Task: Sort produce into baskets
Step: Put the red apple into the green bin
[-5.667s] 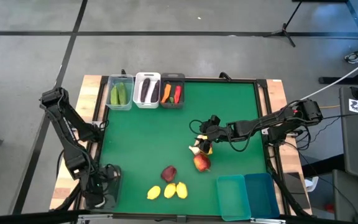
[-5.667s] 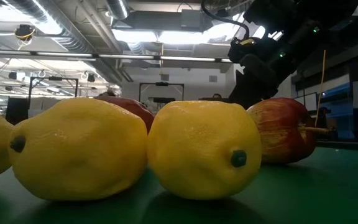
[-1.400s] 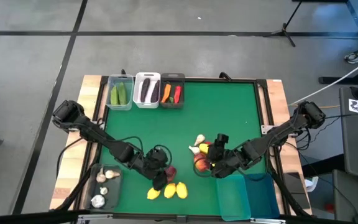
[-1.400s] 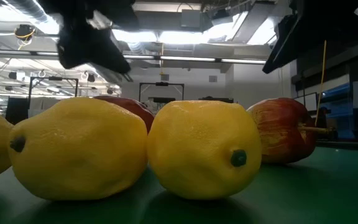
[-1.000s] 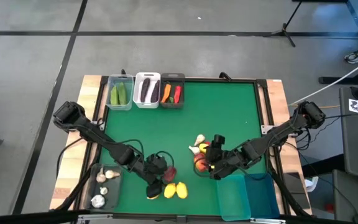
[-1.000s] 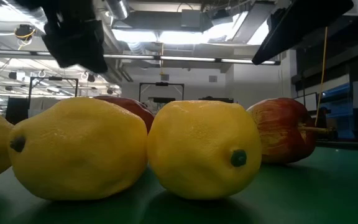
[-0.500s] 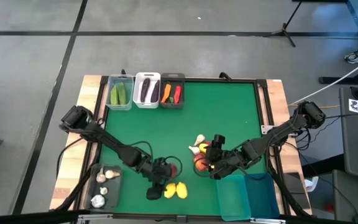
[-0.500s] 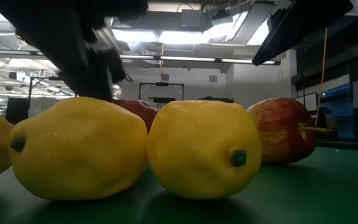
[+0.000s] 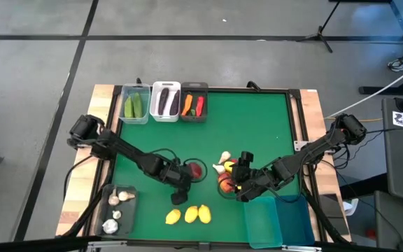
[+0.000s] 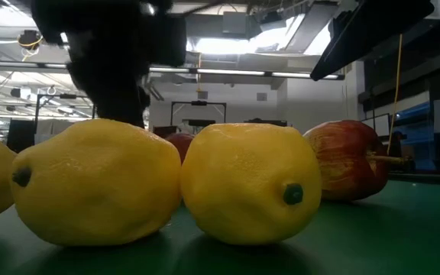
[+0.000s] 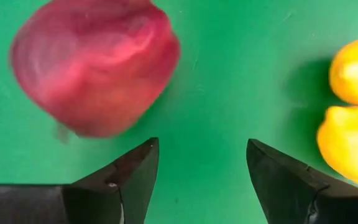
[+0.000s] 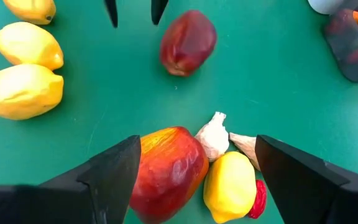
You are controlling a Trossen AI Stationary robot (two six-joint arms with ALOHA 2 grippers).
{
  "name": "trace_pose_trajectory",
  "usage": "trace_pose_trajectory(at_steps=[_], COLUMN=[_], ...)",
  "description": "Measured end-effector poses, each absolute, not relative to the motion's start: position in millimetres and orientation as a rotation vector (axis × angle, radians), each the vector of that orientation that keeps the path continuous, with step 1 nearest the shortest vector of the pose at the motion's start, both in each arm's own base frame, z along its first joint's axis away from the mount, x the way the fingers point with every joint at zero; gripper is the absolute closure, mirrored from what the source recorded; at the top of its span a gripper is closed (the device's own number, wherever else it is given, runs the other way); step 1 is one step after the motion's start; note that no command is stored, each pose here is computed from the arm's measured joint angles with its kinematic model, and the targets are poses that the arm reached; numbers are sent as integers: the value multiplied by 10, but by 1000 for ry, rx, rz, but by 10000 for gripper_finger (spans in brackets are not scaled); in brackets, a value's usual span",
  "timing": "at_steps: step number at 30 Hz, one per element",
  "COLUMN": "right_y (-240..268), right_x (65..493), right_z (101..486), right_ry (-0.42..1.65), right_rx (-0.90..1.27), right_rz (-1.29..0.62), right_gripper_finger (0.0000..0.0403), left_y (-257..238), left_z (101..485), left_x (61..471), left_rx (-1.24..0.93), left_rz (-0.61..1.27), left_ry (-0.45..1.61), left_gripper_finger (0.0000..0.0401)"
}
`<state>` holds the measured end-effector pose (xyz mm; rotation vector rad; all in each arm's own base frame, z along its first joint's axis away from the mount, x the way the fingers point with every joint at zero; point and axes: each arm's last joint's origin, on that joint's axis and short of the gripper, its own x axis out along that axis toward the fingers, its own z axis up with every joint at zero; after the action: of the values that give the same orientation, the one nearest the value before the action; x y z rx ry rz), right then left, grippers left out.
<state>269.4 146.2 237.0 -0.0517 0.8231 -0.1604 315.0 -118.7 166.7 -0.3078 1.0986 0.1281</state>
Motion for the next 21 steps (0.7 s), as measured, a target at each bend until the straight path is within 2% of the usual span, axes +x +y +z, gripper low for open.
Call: trace_pose_trajectory(at_steps=[8, 12, 14, 17, 21], right_y=[1461, 1461, 1461, 1461, 1461], right_x=[2694, 2694, 2694, 2694, 2694], right_z=[2371, 2371, 2371, 2371, 2371], right_ry=[822, 822, 822, 822, 822], right_rx=[-53, -54, -53, -53, -53], right_rz=[-162, -163, -163, -163, -163], right_gripper_finger=[86, 86, 86, 86, 86], left_y=[-1148, -1106, -1057, -927, -867], left_z=[1970, 2002, 1996, 1988, 1969], left_x=[3066, 3065, 3075, 3108, 3107], left_rx=[-6, 239, 294, 189, 47], left_rz=[94, 13, -11, 35, 2], left_ry=[968, 962, 976, 998, 1049], left_gripper_finger=[164, 164, 164, 153, 116])
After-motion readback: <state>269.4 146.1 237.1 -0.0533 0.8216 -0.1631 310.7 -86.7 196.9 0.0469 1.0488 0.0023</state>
